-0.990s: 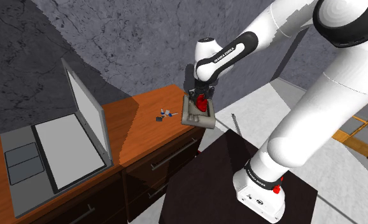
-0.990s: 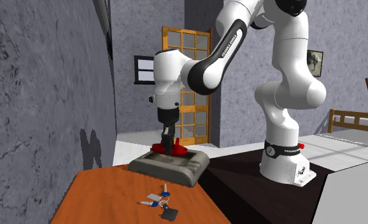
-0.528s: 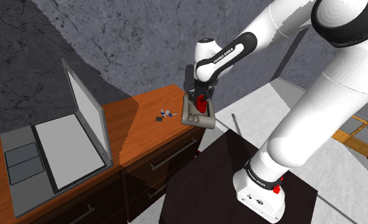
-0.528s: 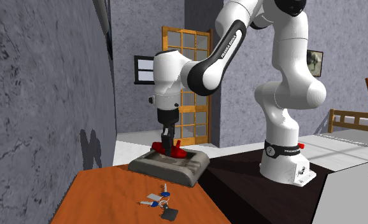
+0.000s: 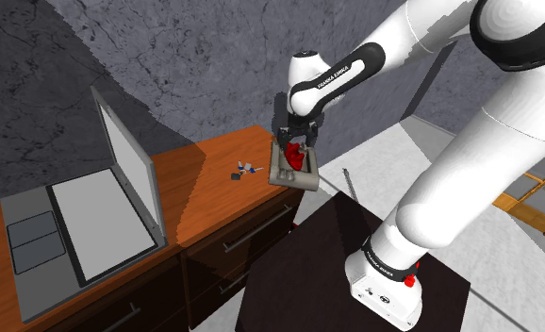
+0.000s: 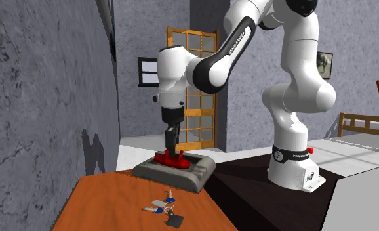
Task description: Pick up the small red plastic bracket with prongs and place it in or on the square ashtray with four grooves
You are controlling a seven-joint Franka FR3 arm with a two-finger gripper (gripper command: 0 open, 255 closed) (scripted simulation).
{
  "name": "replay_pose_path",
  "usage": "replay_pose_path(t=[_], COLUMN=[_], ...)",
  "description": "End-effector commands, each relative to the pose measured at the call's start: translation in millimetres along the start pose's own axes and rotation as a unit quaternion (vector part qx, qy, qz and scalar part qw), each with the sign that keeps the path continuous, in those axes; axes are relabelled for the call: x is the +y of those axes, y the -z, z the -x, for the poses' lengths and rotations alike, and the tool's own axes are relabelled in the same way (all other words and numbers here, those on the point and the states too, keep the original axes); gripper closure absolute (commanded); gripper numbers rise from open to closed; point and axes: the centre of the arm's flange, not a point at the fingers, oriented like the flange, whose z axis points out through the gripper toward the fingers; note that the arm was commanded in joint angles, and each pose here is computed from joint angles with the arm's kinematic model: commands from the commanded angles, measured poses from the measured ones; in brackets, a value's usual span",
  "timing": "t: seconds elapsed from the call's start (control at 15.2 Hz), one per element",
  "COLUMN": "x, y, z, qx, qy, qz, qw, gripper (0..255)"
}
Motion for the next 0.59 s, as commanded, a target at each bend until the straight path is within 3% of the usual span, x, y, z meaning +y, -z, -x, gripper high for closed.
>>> replay_pose_path(t=[0.0,0.53], x=[0,0], y=[23,34], z=[0,0], qx=[-0.001,-0.001], qy=[0.0,0.0], qz=[0.0,0.0], qw=[1.0,1.0], gripper=[0,0])
